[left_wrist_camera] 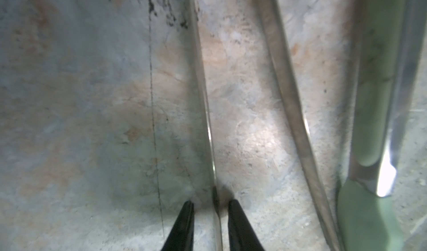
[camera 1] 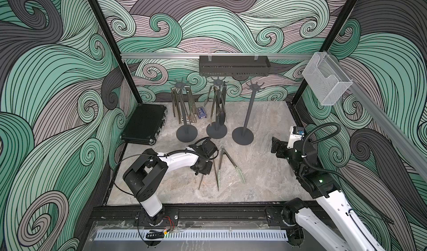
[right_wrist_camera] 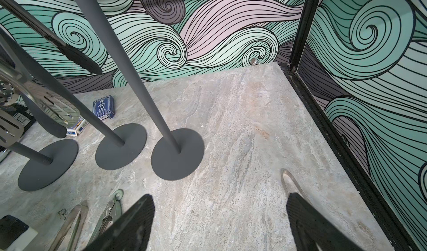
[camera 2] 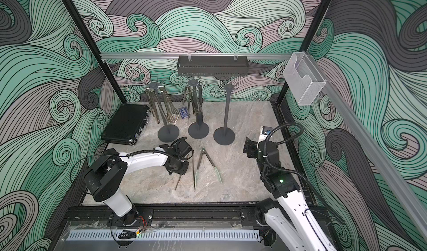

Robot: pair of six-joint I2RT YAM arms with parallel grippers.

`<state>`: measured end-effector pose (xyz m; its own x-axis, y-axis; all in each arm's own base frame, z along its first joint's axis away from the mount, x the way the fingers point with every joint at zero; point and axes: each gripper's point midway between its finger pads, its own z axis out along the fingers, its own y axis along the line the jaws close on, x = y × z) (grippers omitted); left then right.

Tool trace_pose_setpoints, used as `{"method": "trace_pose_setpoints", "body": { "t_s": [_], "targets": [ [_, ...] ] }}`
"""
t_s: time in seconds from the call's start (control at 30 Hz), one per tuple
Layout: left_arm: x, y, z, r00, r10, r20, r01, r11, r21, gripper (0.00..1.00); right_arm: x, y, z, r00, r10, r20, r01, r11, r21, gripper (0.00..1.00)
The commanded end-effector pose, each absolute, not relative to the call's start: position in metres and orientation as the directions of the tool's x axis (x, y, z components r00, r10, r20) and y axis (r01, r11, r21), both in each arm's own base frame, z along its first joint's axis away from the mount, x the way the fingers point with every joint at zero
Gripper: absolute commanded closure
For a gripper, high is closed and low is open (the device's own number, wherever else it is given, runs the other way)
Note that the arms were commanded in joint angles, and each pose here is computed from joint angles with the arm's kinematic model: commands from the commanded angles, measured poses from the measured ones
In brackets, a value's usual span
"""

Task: Hang food tongs on kitchen utensil racks
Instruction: Pick up the food tongs from the center of the board.

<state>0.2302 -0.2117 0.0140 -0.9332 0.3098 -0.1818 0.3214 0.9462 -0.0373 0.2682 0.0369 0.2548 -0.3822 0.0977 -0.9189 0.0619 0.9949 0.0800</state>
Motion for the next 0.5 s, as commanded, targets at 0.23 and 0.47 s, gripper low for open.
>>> {"method": "trace_pose_setpoints", "body": {
  "t_s": [0.23,0.47],
  "targets": [
    [0.214,-0.196,-0.009,-0.945,0.305,-0.123,0.301,0.952,0.05,0.91,0.264,0.037,0.254,-0.371,0.103,-0.923,0.056,0.995,0.089,0.1],
    [0.211,-0.189,-0.002,-0.942,0.311,-0.126,0.3,0.949,0.096,0.99,0.262,0.035,0.257,-0.36,0.106,-0.927,0.057,0.994,0.091,0.1]
  ]
}}
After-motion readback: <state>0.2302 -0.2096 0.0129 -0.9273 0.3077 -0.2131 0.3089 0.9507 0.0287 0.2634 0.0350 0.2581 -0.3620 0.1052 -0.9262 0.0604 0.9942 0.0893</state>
